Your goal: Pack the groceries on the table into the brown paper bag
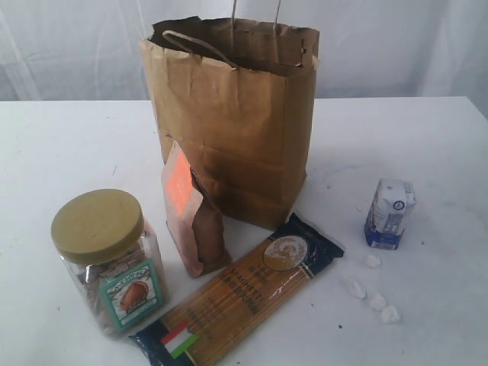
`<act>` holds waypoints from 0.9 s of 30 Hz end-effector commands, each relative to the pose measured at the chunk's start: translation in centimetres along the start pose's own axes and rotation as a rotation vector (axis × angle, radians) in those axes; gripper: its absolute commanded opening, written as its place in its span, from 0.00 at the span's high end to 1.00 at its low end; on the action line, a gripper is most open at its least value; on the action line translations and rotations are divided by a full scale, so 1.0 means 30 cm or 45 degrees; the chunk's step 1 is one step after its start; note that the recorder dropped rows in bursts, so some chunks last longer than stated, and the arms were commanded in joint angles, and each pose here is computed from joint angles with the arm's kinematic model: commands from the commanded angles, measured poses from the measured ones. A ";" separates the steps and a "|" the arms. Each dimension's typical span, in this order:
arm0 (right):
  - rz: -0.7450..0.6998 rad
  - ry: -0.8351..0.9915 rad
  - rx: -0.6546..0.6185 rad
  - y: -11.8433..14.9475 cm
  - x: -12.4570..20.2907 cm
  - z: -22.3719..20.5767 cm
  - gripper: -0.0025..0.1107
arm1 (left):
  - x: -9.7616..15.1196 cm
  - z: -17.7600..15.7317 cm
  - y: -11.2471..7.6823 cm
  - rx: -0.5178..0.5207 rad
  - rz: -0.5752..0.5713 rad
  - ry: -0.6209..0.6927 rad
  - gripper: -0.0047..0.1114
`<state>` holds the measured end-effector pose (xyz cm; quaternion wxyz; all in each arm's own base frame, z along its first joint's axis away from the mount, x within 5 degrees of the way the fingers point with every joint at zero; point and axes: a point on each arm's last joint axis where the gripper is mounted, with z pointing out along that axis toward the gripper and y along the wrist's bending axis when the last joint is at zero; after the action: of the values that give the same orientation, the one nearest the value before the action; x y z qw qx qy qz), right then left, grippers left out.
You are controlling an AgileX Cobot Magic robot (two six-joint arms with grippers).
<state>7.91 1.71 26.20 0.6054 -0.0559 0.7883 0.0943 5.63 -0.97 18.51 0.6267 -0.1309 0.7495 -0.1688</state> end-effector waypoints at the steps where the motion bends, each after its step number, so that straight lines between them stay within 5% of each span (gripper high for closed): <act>1: 0.050 -0.025 -0.026 0.005 -0.003 -0.002 0.98 | -0.068 -0.009 0.010 -0.052 0.104 -0.300 0.96; 4: 0.204 -0.004 -0.091 0.021 0.000 -0.002 0.98 | -0.142 -0.038 0.023 -0.122 0.097 -0.628 0.96; 9: 0.306 0.054 -0.282 0.074 -0.002 0.028 0.98 | -0.235 -0.089 0.074 -0.244 -0.490 -0.975 0.96; 11: 0.353 0.075 -0.341 0.096 -0.008 0.055 0.98 | -0.281 -0.088 0.068 -0.285 -0.569 -0.993 0.96; 13: 0.375 0.134 -0.384 0.121 -0.013 0.092 0.98 | -0.344 -0.067 0.036 -0.288 -0.476 -0.968 0.96; 16: 0.301 0.295 -0.477 0.179 -0.014 0.152 0.98 | -0.464 0.000 -0.044 -0.258 -0.093 -0.897 0.96; 19: 0.128 0.462 -0.644 0.261 -0.018 0.206 0.98 | -0.552 0.119 -0.130 -0.204 0.426 -0.663 0.96; 22: 0.002 0.624 -0.839 0.350 -0.014 0.253 0.98 | -0.570 0.266 -0.164 -0.160 0.730 -0.180 0.96; 27: 0.062 0.812 -0.916 0.444 0.010 0.346 0.98 | -0.481 0.448 -0.119 -0.168 0.685 0.611 0.96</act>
<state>14.12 15.43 24.88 0.3002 -0.2705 0.8500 0.3380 19.80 0.63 33.50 0.5840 0.0510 0.8089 0.0450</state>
